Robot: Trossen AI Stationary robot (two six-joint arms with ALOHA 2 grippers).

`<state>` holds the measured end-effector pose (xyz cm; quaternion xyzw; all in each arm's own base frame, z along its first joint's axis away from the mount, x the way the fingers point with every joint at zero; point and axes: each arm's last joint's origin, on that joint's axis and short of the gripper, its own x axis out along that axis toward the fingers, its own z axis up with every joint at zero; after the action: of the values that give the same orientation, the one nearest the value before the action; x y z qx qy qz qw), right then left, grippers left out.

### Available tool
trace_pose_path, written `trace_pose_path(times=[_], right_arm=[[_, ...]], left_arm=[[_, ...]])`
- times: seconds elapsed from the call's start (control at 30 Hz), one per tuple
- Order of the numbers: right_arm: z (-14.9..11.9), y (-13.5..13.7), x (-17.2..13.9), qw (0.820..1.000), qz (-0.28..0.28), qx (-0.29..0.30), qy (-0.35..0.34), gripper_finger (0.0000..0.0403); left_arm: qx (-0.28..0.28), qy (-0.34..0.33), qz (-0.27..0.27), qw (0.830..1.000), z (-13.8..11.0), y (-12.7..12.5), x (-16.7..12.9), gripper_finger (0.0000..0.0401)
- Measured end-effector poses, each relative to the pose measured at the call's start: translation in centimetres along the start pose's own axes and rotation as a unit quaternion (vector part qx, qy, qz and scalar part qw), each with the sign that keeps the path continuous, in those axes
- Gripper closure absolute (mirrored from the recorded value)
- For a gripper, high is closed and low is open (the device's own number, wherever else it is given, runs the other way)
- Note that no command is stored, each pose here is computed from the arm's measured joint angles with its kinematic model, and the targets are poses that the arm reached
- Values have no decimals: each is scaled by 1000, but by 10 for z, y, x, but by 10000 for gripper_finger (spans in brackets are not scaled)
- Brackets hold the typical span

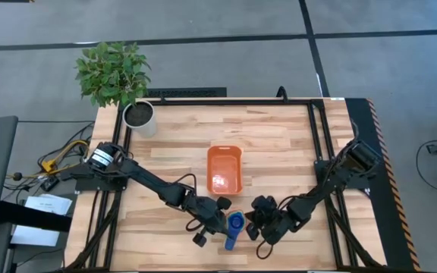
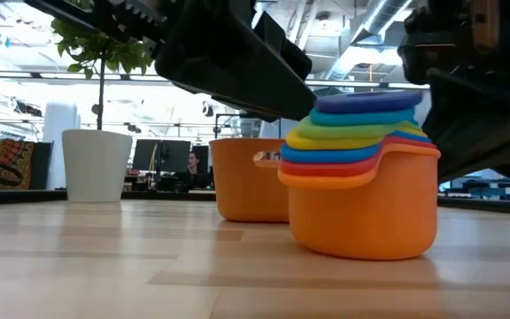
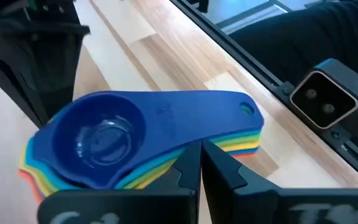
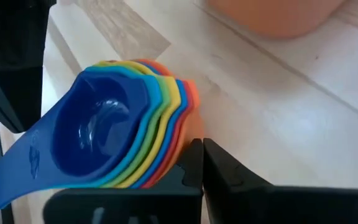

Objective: Nest measuring cups in basket
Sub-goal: Put the stacked measuring cups into the orange bin

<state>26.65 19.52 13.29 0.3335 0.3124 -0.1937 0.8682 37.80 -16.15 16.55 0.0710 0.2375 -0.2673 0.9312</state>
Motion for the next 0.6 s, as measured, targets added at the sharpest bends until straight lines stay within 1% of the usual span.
trace_pose_path(times=[0.17, 0.27, 0.37, 0.47, 0.6], right_arm=[[6, -1, 4, 1000, -1, -13, 4, 388], [11, -1, 6, 1000, 2, -20, 2, 382], [20, 1, 5, 1000, 12, -19, 0, 377], [28, 1, -2, 1000, 12, -27, -4, 381], [35, 3, -19, 999, 16, -37, -1, 391]], left_arm=[[-2, 0, 11, 1000, 0, 4, 0, 401], [-1, -7, 29, 1000, 1, 5, -1, 401], [4, -15, 32, 999, 3, 6, -1, 401], [8, -3, 32, 999, 3, 5, -3, 401], [1, 30, 37, 999, 3, 5, -10, 401]])
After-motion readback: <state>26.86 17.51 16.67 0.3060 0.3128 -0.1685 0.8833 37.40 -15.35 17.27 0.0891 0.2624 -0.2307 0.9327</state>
